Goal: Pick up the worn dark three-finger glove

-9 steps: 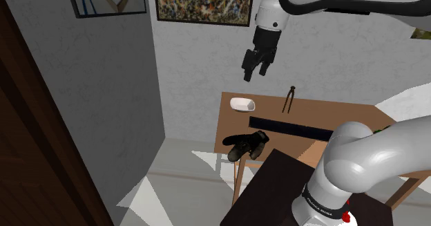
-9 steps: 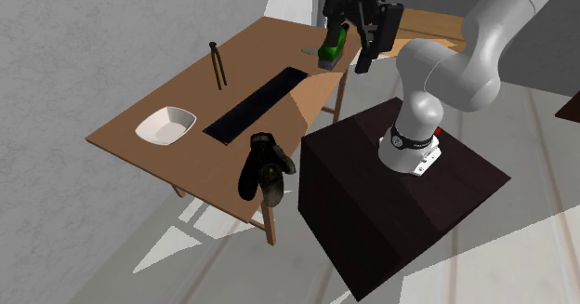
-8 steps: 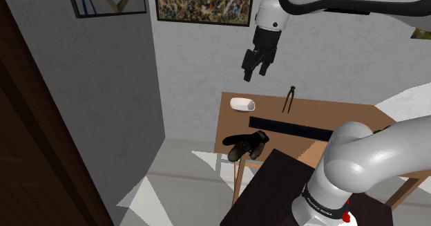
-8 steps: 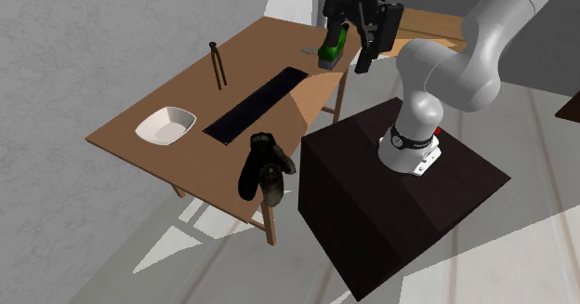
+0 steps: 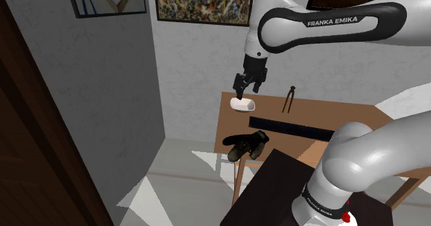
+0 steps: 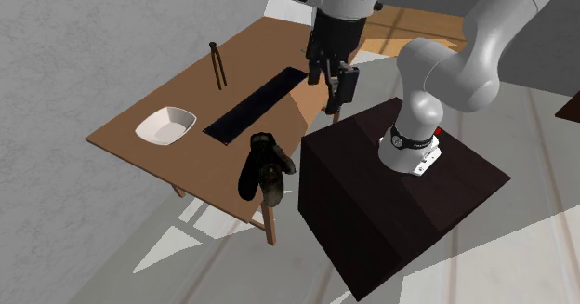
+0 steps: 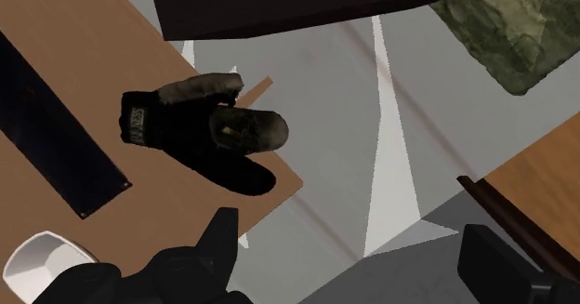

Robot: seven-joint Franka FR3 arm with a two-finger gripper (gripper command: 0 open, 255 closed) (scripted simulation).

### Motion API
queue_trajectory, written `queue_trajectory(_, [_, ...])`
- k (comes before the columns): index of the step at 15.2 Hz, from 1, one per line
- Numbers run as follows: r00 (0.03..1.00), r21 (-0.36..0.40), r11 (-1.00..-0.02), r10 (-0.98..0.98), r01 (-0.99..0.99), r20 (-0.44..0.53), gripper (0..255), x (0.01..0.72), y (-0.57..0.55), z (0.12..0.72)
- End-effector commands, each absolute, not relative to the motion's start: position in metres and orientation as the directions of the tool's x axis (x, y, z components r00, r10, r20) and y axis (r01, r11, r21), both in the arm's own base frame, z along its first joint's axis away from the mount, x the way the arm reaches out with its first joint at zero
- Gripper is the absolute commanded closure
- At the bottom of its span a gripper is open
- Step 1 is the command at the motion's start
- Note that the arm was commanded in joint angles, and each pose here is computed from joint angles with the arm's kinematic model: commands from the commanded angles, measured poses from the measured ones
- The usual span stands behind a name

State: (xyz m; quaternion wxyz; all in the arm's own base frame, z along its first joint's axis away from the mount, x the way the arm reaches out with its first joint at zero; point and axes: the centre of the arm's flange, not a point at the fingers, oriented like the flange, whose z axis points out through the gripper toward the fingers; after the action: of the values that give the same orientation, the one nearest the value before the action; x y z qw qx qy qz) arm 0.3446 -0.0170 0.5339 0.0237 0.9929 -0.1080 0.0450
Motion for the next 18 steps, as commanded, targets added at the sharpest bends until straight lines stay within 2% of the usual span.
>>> queue_trajectory(1, [0.966, 0.049, -0.968, -0.241, -0.246, 0.091, 0, 0.354, -0.023, 0.51])
queue_trajectory(18, [0.88, 0.151, -0.868, -0.47, -0.474, 0.061, 0, 0.41, -0.084, 0.302])
